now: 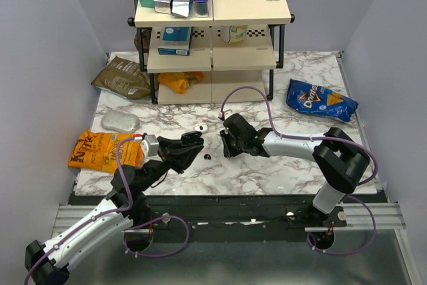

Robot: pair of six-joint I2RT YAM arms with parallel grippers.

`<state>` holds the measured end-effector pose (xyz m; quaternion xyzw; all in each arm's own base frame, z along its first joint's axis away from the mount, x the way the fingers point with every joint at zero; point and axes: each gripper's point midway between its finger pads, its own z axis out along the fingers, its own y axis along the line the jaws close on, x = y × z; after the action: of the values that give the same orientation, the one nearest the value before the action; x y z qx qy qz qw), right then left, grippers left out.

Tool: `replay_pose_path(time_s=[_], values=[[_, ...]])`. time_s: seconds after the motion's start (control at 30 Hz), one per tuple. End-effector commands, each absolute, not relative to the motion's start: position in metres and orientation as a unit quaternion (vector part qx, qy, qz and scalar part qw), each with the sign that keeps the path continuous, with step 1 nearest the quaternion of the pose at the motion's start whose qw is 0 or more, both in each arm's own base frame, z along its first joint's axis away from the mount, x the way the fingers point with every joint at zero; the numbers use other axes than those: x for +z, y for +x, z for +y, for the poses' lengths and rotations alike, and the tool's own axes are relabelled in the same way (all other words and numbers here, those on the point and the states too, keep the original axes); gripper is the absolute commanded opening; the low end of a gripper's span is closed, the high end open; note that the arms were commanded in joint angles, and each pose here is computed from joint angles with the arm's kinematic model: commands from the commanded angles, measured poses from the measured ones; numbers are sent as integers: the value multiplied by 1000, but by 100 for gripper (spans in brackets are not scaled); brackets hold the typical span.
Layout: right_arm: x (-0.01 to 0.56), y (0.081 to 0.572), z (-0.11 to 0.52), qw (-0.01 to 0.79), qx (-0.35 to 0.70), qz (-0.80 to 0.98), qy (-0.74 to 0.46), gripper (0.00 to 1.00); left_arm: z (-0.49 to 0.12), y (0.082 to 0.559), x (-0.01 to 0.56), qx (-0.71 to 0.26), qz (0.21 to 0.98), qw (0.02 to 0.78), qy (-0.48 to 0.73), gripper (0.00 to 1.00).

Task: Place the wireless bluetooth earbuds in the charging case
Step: Pick up the earbud from the center of the board.

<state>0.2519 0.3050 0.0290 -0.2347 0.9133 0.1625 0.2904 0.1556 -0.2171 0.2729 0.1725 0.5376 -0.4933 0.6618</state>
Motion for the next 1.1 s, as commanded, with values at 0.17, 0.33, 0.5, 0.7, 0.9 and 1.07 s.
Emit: replay_pose_path(time_s=[0.17, 0.33, 0.5, 0.7, 0.9, 1.07], values=[[25, 245, 312, 275, 166, 916, -240, 14, -216, 151, 287, -502, 521, 669, 171, 0], [25, 243, 315, 271, 169, 917, -239, 1, -216, 150, 287, -502, 520, 669, 171, 0], [26, 242, 316, 269, 171, 917, -238, 1, -216, 150, 286, -502, 521, 668, 172, 0], [31, 239, 318, 273, 175, 916, -235, 1, -215, 150, 287, -502, 520, 670, 171, 0], [63, 243, 315, 311, 187, 906, -220, 1, -213, 150, 289, -501, 518, 673, 168, 0], [98, 246, 312, 346, 197, 889, -226, 1, -212, 151, 291, -498, 516, 678, 164, 0]])
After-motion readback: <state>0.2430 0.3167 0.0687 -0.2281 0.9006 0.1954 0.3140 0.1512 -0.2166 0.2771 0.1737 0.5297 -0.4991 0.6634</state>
